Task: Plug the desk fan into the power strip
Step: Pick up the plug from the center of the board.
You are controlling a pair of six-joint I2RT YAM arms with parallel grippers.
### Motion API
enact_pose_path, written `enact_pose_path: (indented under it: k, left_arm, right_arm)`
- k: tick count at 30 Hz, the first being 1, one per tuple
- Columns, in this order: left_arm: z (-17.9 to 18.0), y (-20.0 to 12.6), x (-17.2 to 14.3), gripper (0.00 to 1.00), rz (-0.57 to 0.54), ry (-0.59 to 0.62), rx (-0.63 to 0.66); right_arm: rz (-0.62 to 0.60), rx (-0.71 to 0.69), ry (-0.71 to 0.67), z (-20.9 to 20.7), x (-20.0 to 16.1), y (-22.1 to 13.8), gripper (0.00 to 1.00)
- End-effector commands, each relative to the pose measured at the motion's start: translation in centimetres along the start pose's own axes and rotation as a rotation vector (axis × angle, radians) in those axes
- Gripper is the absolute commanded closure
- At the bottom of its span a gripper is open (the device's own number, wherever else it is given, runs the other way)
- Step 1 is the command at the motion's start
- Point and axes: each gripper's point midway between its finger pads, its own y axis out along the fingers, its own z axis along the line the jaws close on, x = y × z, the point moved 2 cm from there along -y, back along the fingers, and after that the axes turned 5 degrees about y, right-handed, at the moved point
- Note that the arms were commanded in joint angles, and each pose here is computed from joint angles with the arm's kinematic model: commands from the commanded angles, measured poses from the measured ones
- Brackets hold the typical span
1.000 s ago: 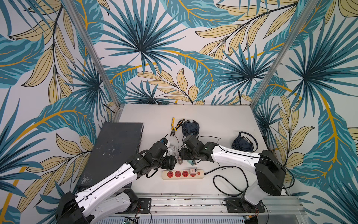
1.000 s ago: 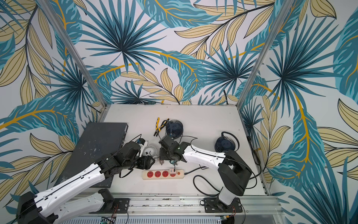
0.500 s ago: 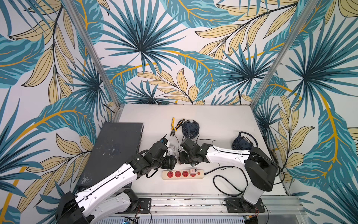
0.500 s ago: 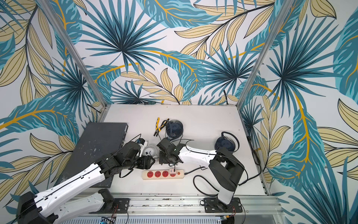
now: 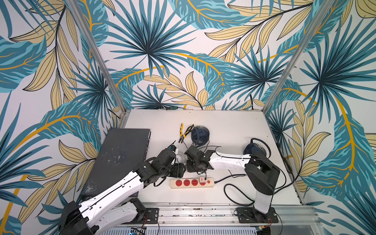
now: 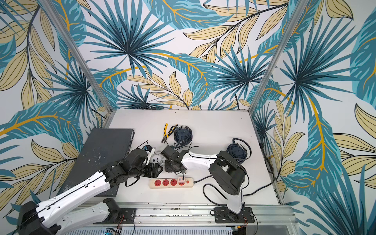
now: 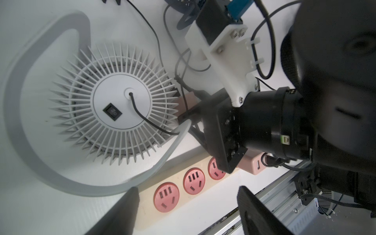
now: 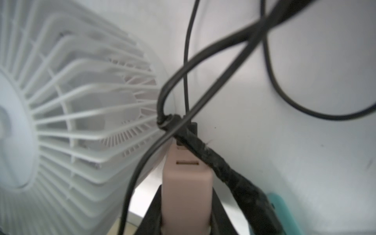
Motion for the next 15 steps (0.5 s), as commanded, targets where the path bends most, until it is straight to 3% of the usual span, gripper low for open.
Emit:
enact_pose_path:
  k: [1,8,15]
  left_arm:
    - [0.1,-0.7,0.6,0.21,-0.043,-0.01,0.001]
    - [-0.1,-2.2,1.7,0.2,-0.138,0.025,-0.017]
    - [-2.8,-5.0,4.7,0.19,-0.287,0.082,-0.141]
  right_arm:
    - [-0.032,-0.052,0.002,-1.3,-0.2,-1.5,0.84]
    - [-0.115,0.044,0.067,-3.9,-1.2,-8.3,0.83]
    - [-0.178,0.304,0.099,-1.6,1.7,-13.2,0.82]
